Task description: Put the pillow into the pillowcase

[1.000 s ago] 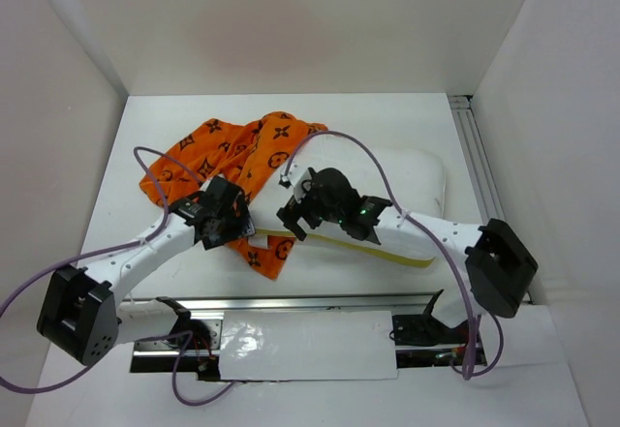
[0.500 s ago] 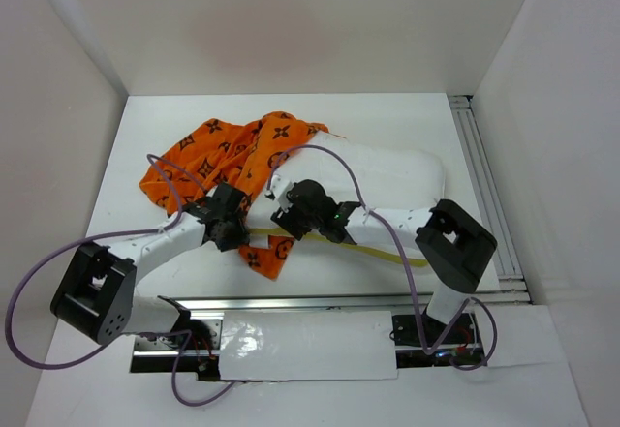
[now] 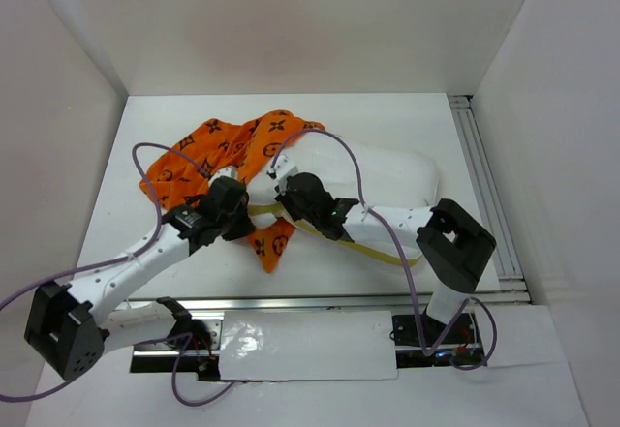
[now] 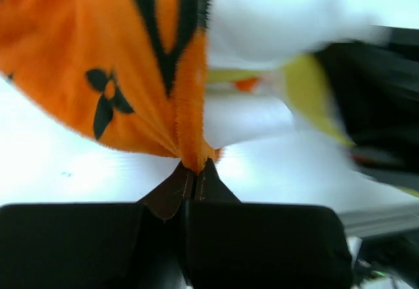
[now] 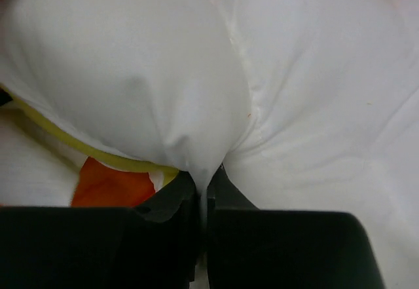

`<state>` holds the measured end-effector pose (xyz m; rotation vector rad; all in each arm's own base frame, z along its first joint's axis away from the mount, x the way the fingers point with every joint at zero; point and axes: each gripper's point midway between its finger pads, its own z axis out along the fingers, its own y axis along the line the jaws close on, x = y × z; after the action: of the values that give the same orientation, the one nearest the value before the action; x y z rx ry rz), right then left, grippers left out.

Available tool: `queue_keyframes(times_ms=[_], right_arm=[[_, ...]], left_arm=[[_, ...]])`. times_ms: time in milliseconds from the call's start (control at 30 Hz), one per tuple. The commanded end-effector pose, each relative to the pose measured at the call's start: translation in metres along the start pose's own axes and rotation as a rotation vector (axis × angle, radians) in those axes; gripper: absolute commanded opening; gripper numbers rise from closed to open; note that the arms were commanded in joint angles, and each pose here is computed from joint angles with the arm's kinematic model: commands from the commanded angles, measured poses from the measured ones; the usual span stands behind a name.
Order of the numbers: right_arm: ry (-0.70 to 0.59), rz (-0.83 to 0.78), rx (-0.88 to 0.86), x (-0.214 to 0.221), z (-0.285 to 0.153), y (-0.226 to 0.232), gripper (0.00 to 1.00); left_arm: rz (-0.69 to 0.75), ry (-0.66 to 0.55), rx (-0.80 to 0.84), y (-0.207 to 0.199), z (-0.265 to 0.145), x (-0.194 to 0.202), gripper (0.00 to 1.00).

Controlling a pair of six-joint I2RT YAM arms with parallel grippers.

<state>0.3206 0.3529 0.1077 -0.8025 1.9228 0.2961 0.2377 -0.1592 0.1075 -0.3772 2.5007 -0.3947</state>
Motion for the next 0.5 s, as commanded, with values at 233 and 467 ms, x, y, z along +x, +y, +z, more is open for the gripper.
queue_keyframes(times_ms=[233, 467], right_arm=[[-0.238, 0.264, 0.165, -0.159, 0.004, -0.023, 0.0], [-0.183, 0.317, 0.102, -0.152, 0.024, -0.02, 0.0]], left_arm=[[0.067, 0.009, 0.143, -0.062, -0.042, 0.011, 0.0], [0.178, 0.09, 0.224, -0.111, -0.038, 0.054, 0.0]])
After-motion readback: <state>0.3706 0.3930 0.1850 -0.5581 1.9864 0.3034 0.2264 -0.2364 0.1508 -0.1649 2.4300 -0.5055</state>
